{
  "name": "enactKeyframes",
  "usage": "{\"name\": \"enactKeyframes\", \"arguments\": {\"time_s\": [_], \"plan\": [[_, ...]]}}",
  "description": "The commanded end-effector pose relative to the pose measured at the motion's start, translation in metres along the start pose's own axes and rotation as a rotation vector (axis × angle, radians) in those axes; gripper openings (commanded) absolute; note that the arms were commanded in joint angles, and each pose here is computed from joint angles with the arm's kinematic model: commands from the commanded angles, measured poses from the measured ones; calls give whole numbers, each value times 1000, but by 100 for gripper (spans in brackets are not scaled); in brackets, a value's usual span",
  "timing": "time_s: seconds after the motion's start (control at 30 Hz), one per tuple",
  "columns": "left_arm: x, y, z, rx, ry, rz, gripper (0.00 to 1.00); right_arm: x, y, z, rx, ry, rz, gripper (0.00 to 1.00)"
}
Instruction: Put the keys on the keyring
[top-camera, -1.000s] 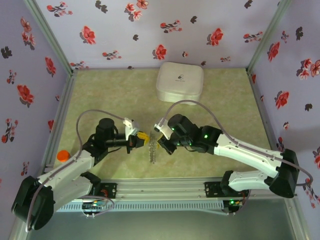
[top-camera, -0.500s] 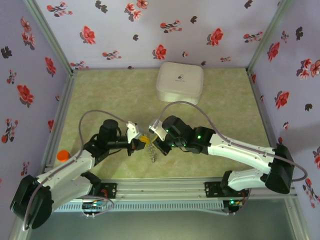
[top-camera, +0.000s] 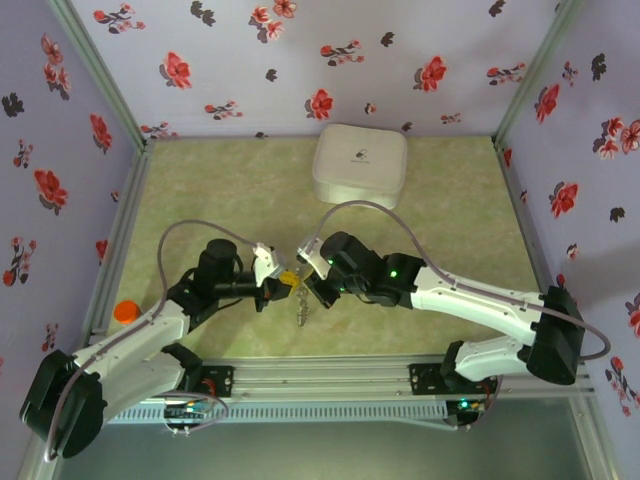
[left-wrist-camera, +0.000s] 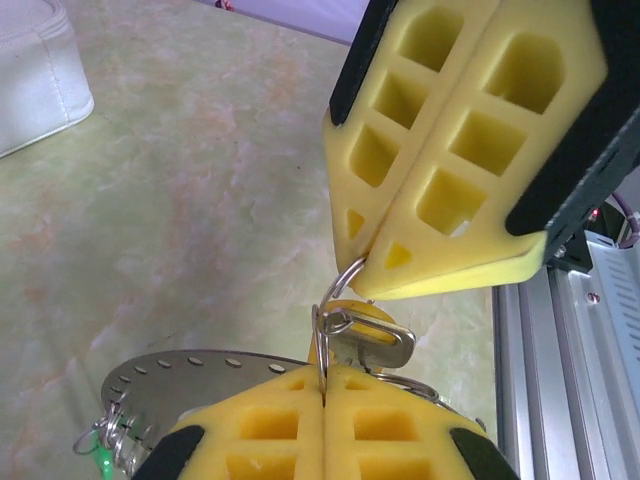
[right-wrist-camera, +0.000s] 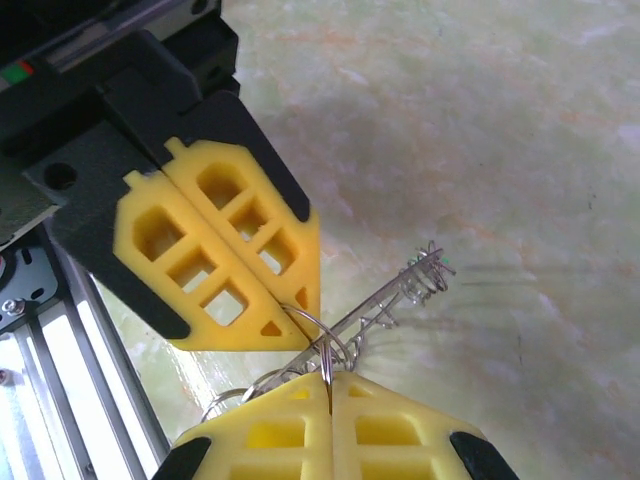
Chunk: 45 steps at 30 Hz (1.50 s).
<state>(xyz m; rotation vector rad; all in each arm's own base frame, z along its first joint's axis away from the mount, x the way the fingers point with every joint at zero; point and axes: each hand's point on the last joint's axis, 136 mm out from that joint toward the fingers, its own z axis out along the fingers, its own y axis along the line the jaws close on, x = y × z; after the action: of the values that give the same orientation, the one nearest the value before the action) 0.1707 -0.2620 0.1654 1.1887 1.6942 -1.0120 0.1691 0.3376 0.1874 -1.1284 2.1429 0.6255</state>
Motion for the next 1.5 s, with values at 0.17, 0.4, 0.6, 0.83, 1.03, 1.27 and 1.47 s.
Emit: {"name": "enactKeyframes", "arguments": {"time_s": [0.17, 0.4, 0.6, 0.83, 1.03, 1.27, 1.47], "plan": [[-24, -15, -5, 45, -96, 100, 0, -9, -16, -4, 66, -29, 150, 0], [-28, -24, -6, 59, -139, 170, 0, -9, -11, -5, 19, -64, 246, 0], [-32, -26, -8, 48, -185, 219, 0, -5, -11, -8, 6, -71, 292, 0], [-37, -25, -10, 26, -214, 252, 0, -4, -11, -13, -2, -84, 319, 0], [-39, -23, -12, -8, -232, 290, 0, -3, 0, -10, -64, -73, 321, 0], [-44, -24, -15, -26, -259, 329, 0, 4, 3, -8, -80, -38, 311, 0], [-44, -28, -15, -6, -265, 327, 0, 5, -6, -10, -27, -36, 315, 21]]}}
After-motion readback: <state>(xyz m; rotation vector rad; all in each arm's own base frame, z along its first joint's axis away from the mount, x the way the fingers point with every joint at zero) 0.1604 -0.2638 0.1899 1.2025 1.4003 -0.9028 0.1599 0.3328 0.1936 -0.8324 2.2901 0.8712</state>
